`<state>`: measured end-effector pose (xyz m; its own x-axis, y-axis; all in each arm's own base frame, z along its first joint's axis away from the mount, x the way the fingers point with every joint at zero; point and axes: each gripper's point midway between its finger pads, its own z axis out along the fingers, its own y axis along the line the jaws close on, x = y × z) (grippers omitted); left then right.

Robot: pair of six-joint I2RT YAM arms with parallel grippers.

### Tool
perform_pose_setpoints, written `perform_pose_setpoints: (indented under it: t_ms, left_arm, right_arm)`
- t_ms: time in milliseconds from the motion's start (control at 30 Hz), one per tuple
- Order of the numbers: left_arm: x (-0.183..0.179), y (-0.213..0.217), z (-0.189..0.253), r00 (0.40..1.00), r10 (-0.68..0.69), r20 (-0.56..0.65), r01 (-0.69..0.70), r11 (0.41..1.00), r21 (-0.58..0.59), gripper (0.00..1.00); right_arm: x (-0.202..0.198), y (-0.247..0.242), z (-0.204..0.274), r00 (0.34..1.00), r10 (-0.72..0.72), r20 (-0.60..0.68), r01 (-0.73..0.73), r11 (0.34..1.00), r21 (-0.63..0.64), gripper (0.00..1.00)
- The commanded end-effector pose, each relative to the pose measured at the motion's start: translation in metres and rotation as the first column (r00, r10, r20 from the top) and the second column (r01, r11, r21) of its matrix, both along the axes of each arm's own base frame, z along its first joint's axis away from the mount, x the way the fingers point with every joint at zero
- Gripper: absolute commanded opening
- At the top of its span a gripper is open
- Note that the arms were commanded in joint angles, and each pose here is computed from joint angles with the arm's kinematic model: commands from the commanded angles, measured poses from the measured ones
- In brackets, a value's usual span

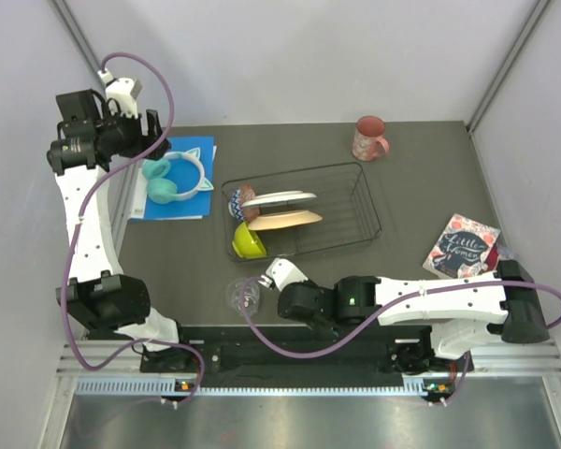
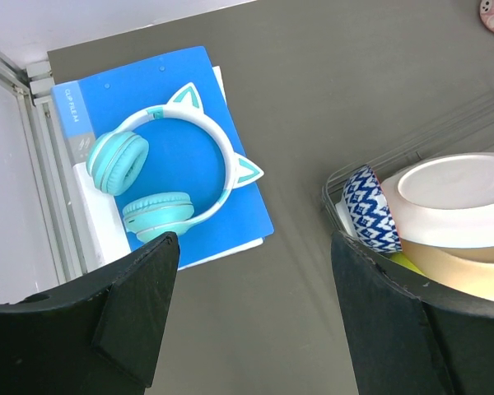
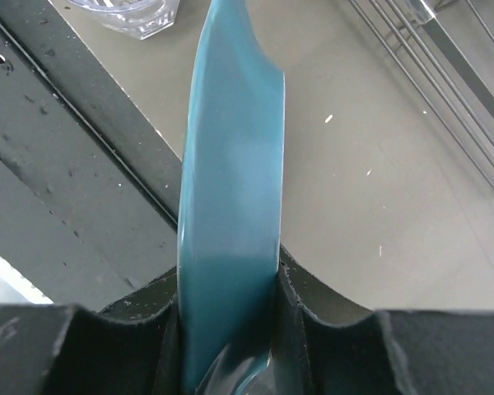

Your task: Load the mixed dishes into the dish rack

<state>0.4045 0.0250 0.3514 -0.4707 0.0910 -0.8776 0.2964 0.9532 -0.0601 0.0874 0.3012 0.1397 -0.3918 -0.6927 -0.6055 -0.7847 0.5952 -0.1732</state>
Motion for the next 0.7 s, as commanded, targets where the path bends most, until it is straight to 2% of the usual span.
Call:
perform_pose_setpoints:
  t_ms: [0,33,100,133,233,333,433,567,667]
  left_arm:
    - [-0.006,-0.001,0.021,0.997,-0.007,0.077,0.006,1.0,0.011,0.79]
    - [-0.007,-0.001,0.021,0.997,-0.007,0.08,0.006,1.0,0.012,0.79]
    - [-0.007,-0.002,0.019,0.997,-0.007,0.076,0.007,1.0,0.008,0.79]
    - [-0.007,-0.002,0.021,0.997,-0.007,0.083,0.006,1.0,0.008,0.79]
    - [-0.007,-0.002,0.019,0.997,-0.006,0.079,0.006,1.0,0.007,0.79]
    - [-0.007,-0.002,0.017,0.997,-0.007,0.074,0.006,1.0,0.007,0.79]
    - [-0.007,-0.001,0.017,0.997,-0.004,0.079,0.003,1.0,0.005,0.79]
    - [-0.007,0.001,0.014,0.997,0.002,0.076,-0.003,1.0,0.013,0.79]
    - [-0.007,0.001,0.012,0.997,0.002,0.073,-0.003,1.0,0.014,0.79]
  right_arm:
    - [-0.003,-0.018,-0.008,1.0,-0.014,-0.028,0.011,0.997,-0.075,0.0]
    - [-0.001,-0.016,0.0,1.0,-0.014,-0.014,0.013,0.998,-0.064,0.0]
    - [0.013,-0.019,0.017,0.996,-0.014,0.084,0.02,0.998,-0.065,0.0]
    - [0.024,-0.02,0.037,0.985,-0.018,0.17,0.026,0.999,-0.044,0.0]
    - [0.034,-0.019,0.074,0.952,0.0,0.306,-0.007,1.0,0.021,0.0]
    - [0.046,-0.026,0.093,0.926,-0.054,0.374,0.036,0.998,0.054,0.0]
    - [0.048,-0.025,0.097,0.921,-0.065,0.385,0.044,0.997,0.065,0.0]
    - [0.047,-0.018,0.106,0.92,-0.053,0.388,0.016,0.995,0.098,0.0]
    - [0.05,-0.014,0.137,0.897,-0.014,0.441,-0.029,0.995,0.091,0.0]
